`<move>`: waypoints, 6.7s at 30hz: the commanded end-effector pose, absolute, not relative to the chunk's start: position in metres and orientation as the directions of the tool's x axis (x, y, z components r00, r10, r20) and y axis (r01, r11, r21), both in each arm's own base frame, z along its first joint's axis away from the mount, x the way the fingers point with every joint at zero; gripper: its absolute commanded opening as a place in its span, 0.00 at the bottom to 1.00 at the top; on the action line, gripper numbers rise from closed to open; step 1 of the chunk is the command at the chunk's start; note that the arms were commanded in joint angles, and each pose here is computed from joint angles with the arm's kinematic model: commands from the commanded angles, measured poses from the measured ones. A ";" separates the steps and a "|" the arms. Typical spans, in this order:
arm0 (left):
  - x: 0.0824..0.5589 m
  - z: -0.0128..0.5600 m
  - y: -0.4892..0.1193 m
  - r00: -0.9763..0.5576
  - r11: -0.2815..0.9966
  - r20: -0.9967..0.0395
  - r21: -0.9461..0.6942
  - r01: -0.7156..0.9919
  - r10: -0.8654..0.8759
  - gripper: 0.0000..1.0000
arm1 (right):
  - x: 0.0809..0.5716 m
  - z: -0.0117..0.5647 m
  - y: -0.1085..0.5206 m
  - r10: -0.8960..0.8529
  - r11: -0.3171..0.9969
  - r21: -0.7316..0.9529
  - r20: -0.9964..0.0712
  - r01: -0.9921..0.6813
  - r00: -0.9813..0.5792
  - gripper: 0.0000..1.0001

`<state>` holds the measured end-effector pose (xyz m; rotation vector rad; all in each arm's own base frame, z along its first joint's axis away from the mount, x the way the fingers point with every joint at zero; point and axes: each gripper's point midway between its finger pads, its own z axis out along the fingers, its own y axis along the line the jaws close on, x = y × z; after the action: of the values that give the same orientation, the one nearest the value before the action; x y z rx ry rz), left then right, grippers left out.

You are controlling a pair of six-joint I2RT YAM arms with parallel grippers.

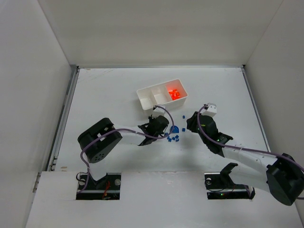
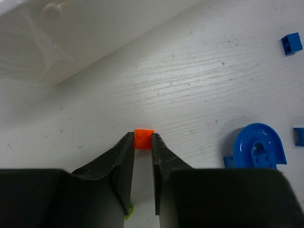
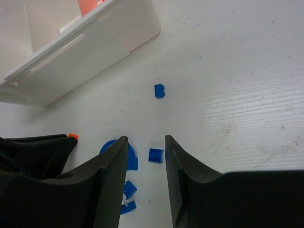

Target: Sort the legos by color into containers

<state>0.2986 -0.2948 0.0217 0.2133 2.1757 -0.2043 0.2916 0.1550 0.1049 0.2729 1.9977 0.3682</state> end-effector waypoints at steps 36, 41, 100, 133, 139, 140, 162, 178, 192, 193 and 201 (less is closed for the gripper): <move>0.448 0.154 -0.389 -0.440 0.933 -0.888 -0.262 0.248 -0.133 0.29 | 0.299 0.128 0.153 0.404 0.904 0.426 -0.839 0.022 -0.364 0.42; 0.446 0.167 -0.393 -0.426 0.919 -0.893 -0.282 0.276 -0.146 0.43 | 0.305 0.132 0.155 0.418 0.899 0.437 -0.834 0.032 -0.361 0.43; 0.281 0.122 -0.218 -0.452 0.912 -0.846 -0.383 0.146 -0.283 0.27 | 0.254 0.085 0.217 0.181 0.930 0.334 -0.777 -0.151 -0.603 0.34; 0.266 0.135 -0.211 -0.428 0.876 -0.827 -0.461 0.144 -0.365 0.42 | 0.287 0.038 0.239 0.085 0.981 0.174 -0.776 -0.083 -0.624 0.53; 0.268 0.144 -0.199 -0.401 0.875 -0.834 -0.463 0.138 -0.378 0.43 | 0.293 0.045 0.237 0.103 0.981 0.181 -0.784 -0.066 -0.612 0.51; 0.269 0.146 -0.197 -0.398 0.874 -0.834 -0.466 0.137 -0.383 0.43 | 0.294 0.047 0.238 0.108 0.980 0.187 -0.785 -0.066 -0.610 0.47; 0.235 0.097 -0.111 -0.445 0.922 -0.810 -0.363 -0.133 -0.383 0.37 | 0.355 0.200 0.380 0.159 0.861 0.350 -0.875 -0.370 -0.457 0.42; 0.205 0.061 -0.123 -0.601 0.950 -0.738 -0.275 -0.148 -0.307 0.38 | 0.396 0.186 0.445 0.158 0.827 0.389 -0.854 -0.406 -0.496 0.65; 0.212 0.042 -0.139 -0.631 0.976 -0.745 -0.196 -0.100 -0.214 0.38 | 0.350 0.224 0.375 0.245 0.820 0.420 -0.871 -0.388 -0.426 0.43; 0.213 0.041 -0.139 -0.635 0.978 -0.745 -0.185 -0.097 -0.204 0.38 | 0.345 0.222 0.370 0.248 0.820 0.424 -0.868 -0.385 -0.429 0.43; 0.213 0.031 -0.143 -0.656 0.988 -0.739 -0.137 -0.077 -0.153 0.35 | 0.322 0.195 0.330 0.260 0.843 0.425 -0.859 -0.329 -0.442 0.46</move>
<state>0.2020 -0.1341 0.0177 -0.1307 2.3354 -0.1000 0.3215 0.3363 0.1857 -0.1089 1.9677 0.6428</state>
